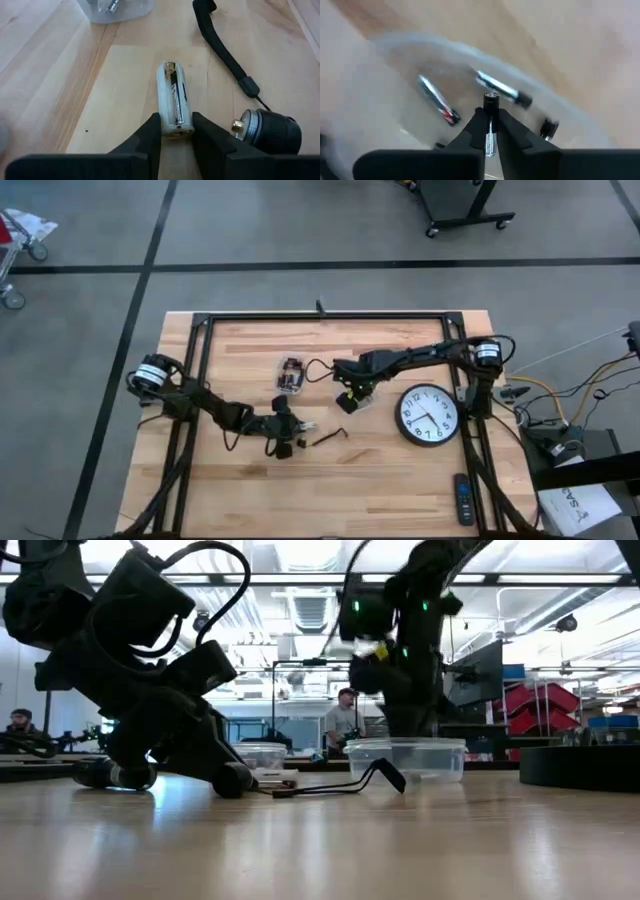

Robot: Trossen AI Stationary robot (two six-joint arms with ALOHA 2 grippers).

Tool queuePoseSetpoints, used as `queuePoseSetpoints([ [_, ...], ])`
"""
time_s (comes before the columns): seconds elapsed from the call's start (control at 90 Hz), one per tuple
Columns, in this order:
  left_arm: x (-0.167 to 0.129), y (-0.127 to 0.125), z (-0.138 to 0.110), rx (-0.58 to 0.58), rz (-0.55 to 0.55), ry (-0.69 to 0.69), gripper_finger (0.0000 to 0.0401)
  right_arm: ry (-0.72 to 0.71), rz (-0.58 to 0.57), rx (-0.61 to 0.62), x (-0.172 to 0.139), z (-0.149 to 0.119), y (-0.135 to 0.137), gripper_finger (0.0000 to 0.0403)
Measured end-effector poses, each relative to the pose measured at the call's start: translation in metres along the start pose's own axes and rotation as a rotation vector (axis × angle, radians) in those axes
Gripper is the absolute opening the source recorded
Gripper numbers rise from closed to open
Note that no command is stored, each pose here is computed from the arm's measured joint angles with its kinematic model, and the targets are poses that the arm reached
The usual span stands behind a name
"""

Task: Insert battery
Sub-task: Insert the silver battery into the flashlight's battery compartment

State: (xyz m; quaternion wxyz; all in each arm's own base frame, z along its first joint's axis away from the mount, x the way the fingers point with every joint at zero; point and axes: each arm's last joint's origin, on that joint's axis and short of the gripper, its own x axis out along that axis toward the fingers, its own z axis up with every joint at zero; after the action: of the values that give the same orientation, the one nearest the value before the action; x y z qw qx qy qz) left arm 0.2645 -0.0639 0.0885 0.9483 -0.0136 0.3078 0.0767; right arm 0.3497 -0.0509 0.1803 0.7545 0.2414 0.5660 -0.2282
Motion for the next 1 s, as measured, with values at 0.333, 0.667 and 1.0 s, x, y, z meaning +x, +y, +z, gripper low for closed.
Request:
queuePoseSetpoints([
  [0.333,0.0,0.0,0.0,0.0,0.001,0.0,0.0076,-0.315,0.191,-0.458,-0.021,0.005,0.063,0.0001],
  [0.667,0.0,0.0,0.0,0.0,-0.001,0.001,0.0076,-0.48,0.297,-0.597,0.004,0.0,0.106,0.0],
  [1.0,0.0,0.0,0.0,-0.004,-0.002,0.001,0.0076,-0.497,0.294,-0.645,0.032,0.0,0.113,0.0],
])
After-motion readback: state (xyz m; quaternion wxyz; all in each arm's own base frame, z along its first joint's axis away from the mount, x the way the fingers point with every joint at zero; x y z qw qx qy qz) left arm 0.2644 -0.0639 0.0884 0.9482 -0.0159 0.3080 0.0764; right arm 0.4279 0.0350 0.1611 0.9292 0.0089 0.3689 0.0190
